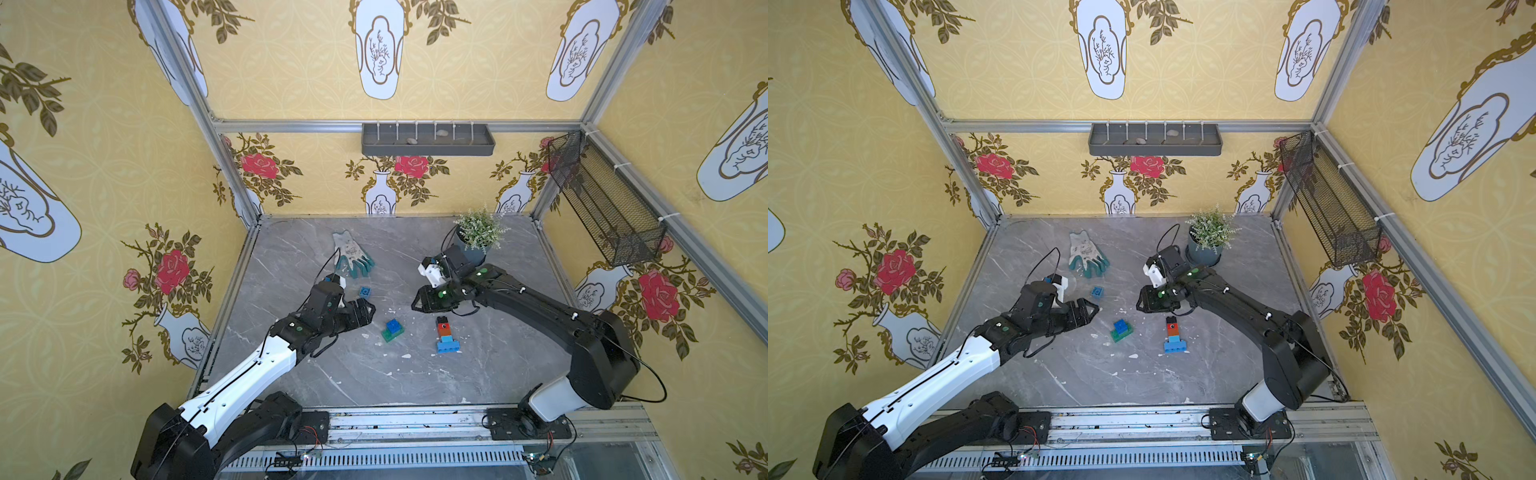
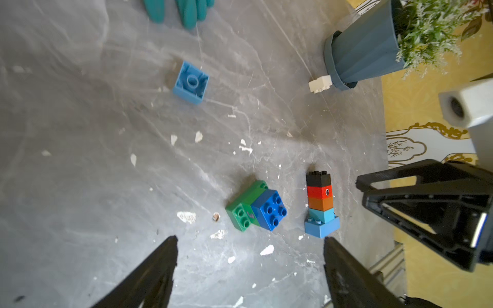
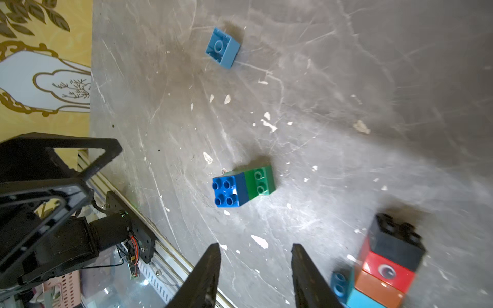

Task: Assemble the number 1 with lego
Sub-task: Assemble the lego brick with the lego brick.

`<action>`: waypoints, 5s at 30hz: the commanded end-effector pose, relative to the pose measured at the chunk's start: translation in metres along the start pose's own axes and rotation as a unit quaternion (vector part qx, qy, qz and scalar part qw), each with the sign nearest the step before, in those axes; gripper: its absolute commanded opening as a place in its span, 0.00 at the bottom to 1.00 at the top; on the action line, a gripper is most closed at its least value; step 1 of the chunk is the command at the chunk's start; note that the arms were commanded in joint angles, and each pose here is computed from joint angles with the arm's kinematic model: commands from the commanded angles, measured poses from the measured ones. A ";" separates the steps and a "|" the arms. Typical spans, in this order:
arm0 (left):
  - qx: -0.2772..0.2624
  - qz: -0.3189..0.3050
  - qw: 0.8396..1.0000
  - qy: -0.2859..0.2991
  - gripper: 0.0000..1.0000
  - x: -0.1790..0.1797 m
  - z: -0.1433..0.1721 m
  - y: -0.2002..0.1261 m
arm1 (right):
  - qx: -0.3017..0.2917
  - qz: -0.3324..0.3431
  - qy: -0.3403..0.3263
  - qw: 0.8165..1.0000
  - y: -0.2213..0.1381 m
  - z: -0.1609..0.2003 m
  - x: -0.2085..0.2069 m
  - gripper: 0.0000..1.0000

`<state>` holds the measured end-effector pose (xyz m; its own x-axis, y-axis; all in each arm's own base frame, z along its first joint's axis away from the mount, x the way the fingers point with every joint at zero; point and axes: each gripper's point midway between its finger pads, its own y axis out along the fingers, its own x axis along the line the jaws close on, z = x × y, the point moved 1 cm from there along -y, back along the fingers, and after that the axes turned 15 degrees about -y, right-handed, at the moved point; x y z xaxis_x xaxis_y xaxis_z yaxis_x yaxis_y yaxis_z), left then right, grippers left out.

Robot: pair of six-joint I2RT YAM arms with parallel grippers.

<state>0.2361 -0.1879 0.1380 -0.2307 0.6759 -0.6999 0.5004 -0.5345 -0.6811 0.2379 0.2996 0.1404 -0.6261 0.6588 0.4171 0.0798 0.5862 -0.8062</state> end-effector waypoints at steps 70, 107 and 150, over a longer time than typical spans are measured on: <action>0.130 0.046 0.975 -0.176 0.37 0.008 0.048 0.079 | 0.144 0.027 0.003 0.989 0.097 0.041 -0.002 0.16; 0.126 0.000 0.976 -0.178 0.35 0.020 0.050 0.078 | 0.108 -0.018 0.003 0.994 0.081 0.010 0.015 0.24; 0.114 -0.049 0.981 -0.151 0.34 0.026 0.049 0.074 | 0.160 0.035 -0.018 0.986 0.096 0.042 0.011 0.18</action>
<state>0.2292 -0.2441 0.0642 -0.5270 0.5166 -0.6748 0.2740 -0.6484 -0.7103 0.2221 0.3584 0.0652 -0.6658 0.6436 0.3774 -0.0692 0.4504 -0.8901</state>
